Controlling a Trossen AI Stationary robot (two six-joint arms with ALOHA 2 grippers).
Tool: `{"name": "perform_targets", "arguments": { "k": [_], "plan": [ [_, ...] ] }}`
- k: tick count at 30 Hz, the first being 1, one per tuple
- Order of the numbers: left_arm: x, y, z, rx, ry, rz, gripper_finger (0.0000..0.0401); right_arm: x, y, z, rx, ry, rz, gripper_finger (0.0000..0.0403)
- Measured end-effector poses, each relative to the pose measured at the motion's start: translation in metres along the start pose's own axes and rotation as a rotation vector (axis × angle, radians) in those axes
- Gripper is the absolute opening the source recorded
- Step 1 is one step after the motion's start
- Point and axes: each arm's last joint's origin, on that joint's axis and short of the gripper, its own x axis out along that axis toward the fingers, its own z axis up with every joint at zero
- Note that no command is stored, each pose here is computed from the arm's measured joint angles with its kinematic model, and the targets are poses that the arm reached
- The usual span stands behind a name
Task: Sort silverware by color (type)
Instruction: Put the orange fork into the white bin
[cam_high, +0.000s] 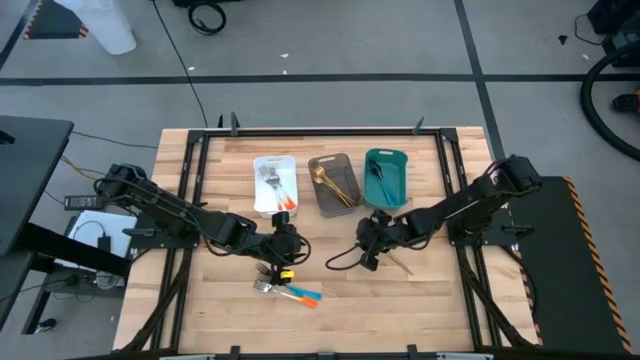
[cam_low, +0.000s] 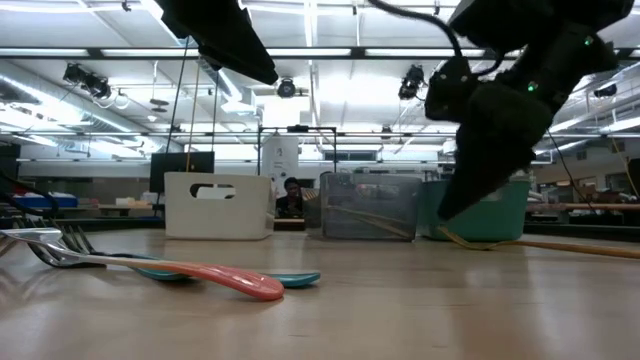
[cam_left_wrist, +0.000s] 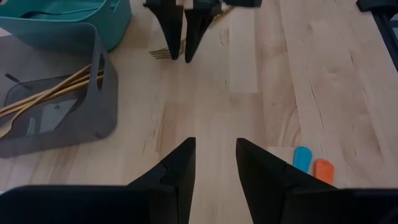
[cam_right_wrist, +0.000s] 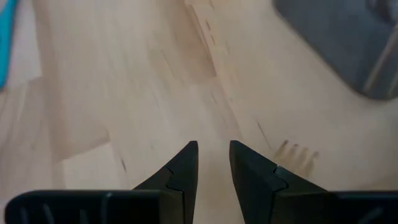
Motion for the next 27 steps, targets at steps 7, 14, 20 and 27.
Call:
{"name": "perform_targets", "arguments": {
  "k": [7, 14, 20, 27],
  "plan": [
    [0.0, 0.0, 0.0, -0.048, 0.0, 0.0, 0.0123, -0.025, 0.002, 0.004, -0.012, -0.05, -0.012, 0.0103],
    [0.019, -0.016, -0.014, -0.031, 0.065, -0.008, 0.0123, -0.045, 0.002, -0.003, -0.04, -0.078, -0.104, 0.0103],
    [0.025, -0.04, -0.03, 0.05, 0.156, -0.155, 0.0123, -0.048, 0.007, -0.007, -0.069, -0.125, -0.155, 0.0103],
    [0.009, -0.073, -0.043, 0.133, 0.171, -0.277, 0.0123, -0.05, 0.008, -0.008, -0.083, -0.153, -0.183, 0.0103]
  ]
}}
